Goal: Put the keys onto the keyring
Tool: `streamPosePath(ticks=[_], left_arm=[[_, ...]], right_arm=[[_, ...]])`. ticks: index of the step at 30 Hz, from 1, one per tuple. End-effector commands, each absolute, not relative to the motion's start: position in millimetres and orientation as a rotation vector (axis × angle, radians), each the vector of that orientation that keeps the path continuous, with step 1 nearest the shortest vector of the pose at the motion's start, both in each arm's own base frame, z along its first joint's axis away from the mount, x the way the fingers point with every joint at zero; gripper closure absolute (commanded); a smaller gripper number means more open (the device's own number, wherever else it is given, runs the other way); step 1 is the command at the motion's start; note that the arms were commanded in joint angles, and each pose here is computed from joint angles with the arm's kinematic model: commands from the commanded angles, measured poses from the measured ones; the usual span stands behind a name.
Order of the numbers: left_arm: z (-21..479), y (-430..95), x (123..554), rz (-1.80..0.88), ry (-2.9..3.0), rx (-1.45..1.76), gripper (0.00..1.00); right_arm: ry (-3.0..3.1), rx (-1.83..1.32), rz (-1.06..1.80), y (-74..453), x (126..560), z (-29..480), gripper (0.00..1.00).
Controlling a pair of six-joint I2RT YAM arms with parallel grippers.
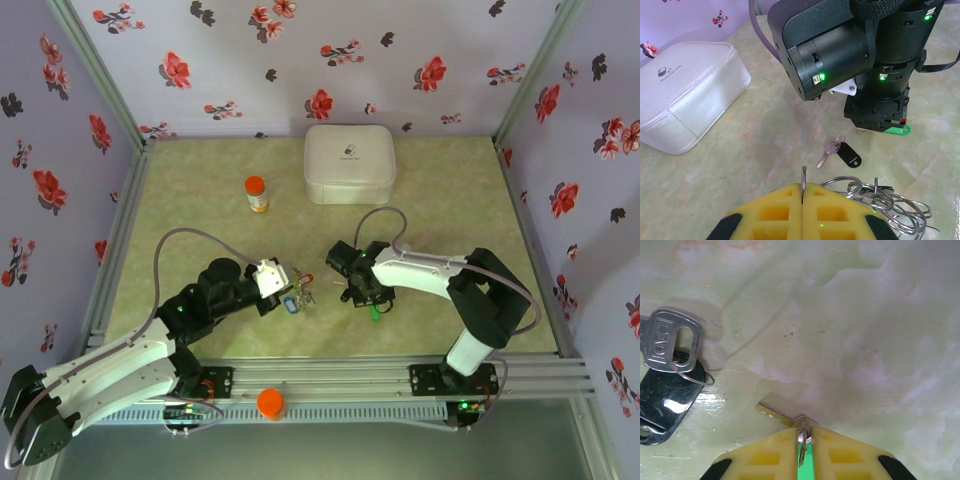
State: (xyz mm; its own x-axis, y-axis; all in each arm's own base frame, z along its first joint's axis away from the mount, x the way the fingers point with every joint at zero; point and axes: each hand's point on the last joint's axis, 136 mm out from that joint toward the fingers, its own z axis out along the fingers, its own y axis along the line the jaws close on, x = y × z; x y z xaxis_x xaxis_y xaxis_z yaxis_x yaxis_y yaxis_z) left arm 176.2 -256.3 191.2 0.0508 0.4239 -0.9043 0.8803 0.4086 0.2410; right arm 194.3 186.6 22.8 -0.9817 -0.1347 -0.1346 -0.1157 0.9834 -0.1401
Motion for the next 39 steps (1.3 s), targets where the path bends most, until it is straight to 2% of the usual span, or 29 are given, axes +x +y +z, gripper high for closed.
streamPosePath(ticks=[1, 28, 34, 39], left_arm=[[209.4, -259.0, 176.5, -0.534, 1.498, 1.172, 1.00], [210.7, -256.8, 175.8, -0.526, 1.495, 1.171, 1.00], [210.3, -256.6, 176.0, -0.524, 1.497, 1.171, 1.00], [211.7, -256.7, 176.9, -0.534, 1.511, 1.154, 1.00]], right_arm=[[2.983, -0.214, -0.227, 184.9, 193.3, 29.5, 0.85], [3.020, -0.226, -0.242, 183.9, 187.5, 20.0, 0.91], [3.005, -0.243, -0.235, 185.6, 190.1, 27.0, 0.95], [2.911, -0.337, -0.183, 189.9, 200.1, 51.7, 0.97]])
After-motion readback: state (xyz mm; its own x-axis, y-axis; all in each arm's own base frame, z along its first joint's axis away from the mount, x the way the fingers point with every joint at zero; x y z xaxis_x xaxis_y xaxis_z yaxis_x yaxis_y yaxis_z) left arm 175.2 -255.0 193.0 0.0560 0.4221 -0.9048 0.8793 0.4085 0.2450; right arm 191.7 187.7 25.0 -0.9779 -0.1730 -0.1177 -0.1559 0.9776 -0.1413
